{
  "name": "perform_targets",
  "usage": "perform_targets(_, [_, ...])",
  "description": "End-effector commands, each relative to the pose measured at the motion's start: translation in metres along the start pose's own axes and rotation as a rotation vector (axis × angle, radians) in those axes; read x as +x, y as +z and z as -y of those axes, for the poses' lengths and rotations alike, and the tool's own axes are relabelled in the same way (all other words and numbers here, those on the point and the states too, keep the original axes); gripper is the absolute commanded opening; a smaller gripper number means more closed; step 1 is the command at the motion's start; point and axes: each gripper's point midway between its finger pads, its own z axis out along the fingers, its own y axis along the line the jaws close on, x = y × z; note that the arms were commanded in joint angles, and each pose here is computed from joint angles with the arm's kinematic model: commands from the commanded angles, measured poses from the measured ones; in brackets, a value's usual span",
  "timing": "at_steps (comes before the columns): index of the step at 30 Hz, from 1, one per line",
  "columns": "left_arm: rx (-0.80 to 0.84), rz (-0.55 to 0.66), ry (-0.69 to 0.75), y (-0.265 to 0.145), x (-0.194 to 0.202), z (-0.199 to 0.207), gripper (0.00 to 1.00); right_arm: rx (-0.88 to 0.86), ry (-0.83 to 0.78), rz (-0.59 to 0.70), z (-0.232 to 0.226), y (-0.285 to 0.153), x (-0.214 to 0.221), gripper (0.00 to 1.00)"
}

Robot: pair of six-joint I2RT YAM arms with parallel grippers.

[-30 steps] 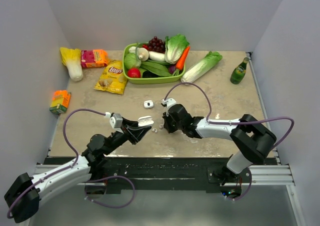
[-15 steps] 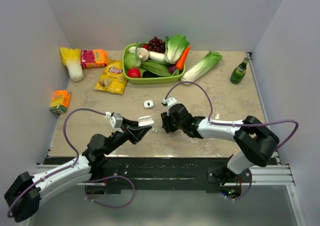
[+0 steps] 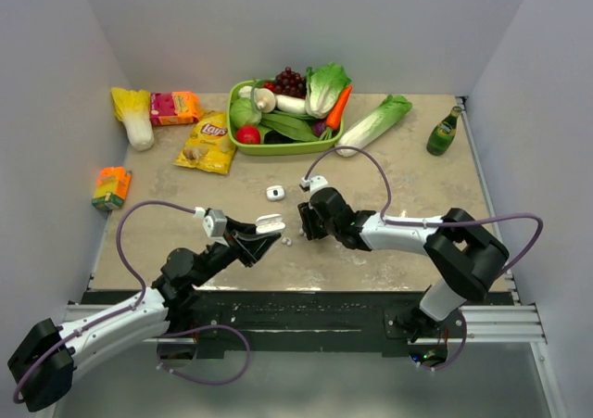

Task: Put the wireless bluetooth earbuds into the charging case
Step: Pick up the left earbud from the center of the board.

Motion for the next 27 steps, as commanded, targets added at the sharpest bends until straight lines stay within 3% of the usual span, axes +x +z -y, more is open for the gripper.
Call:
perform_targets(1, [0.015,0.025,-0.008,-0.003,-0.001,0.002,0.00,0.026,0.000,0.027,0.004,0.006,-0.013,0.43])
perform_targets(27, [0.025,0.024,-0.021,-0.005,0.002,0.003,0.00,-0.071,-0.021,-0.029,-0.015,0.010,0.015,0.39])
